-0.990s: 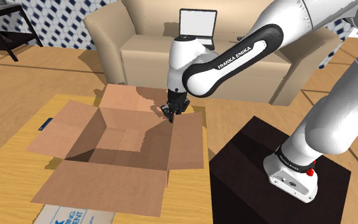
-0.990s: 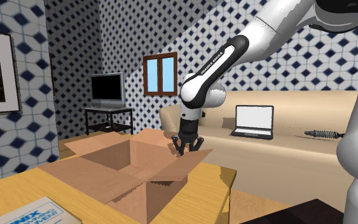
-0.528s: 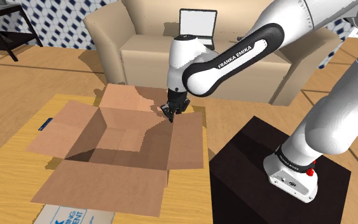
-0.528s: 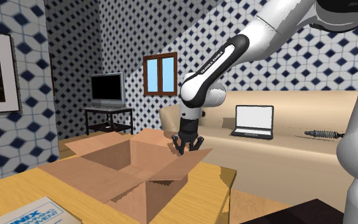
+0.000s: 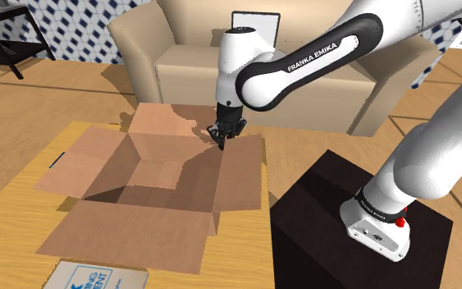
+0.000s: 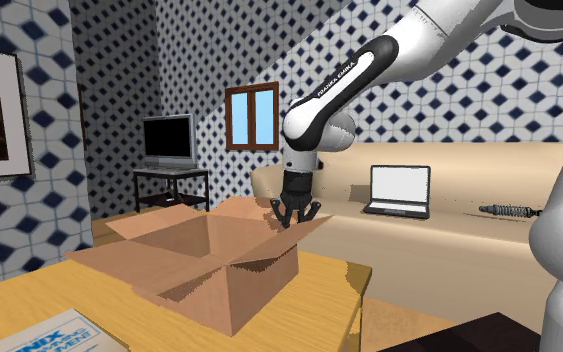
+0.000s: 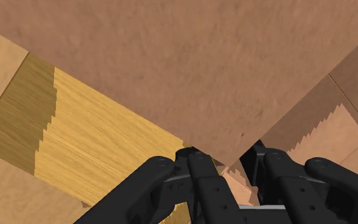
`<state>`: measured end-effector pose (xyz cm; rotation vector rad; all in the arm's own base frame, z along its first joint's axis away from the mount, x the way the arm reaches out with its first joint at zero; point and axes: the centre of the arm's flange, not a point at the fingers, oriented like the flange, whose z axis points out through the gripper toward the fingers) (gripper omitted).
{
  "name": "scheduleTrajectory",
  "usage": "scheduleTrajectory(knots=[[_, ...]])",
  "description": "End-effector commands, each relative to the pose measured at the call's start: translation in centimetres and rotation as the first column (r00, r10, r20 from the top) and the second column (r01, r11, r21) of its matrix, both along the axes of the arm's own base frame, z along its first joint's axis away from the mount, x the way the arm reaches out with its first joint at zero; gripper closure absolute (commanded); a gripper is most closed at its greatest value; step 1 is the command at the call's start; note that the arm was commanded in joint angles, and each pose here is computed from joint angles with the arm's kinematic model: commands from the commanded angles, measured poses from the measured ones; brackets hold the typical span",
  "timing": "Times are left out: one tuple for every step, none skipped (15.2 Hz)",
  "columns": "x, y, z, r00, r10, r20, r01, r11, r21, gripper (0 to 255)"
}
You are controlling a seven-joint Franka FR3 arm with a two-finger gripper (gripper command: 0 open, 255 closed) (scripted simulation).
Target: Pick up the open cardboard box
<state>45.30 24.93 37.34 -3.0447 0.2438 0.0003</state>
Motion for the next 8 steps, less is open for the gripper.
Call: scheduleTrajectory(knots=[[0.0, 0.0, 1.2, 1.0, 0.0, 0.001, 0.0, 1.0, 0.001, 255], [0.0, 0.0, 1.7, 1.0, 0.0, 0.001, 0.0, 1.0, 0.001, 255], [0.0, 0.0, 2.2, 1.0, 0.0, 0.001, 0.0, 1.0, 0.001, 255], [0.0, 0.0, 2.8, 1.0, 0.0, 0.001, 0.0, 1.0, 0.001, 255], [0.0, 0.0, 3.3, 1.0, 0.0, 0.001, 0.0, 1.0, 0.001, 255], [0.0, 0.0, 3.8, 1.0, 0.0, 0.001, 0.0, 1.0, 0.001, 255], [0.0, 0.0, 3.9, 1.0, 0.0, 0.001, 0.0, 1.0, 0.001, 255], [0.0, 0.0, 3.9, 1.0, 0.0, 0.001, 0.0, 1.0, 0.001, 255]])
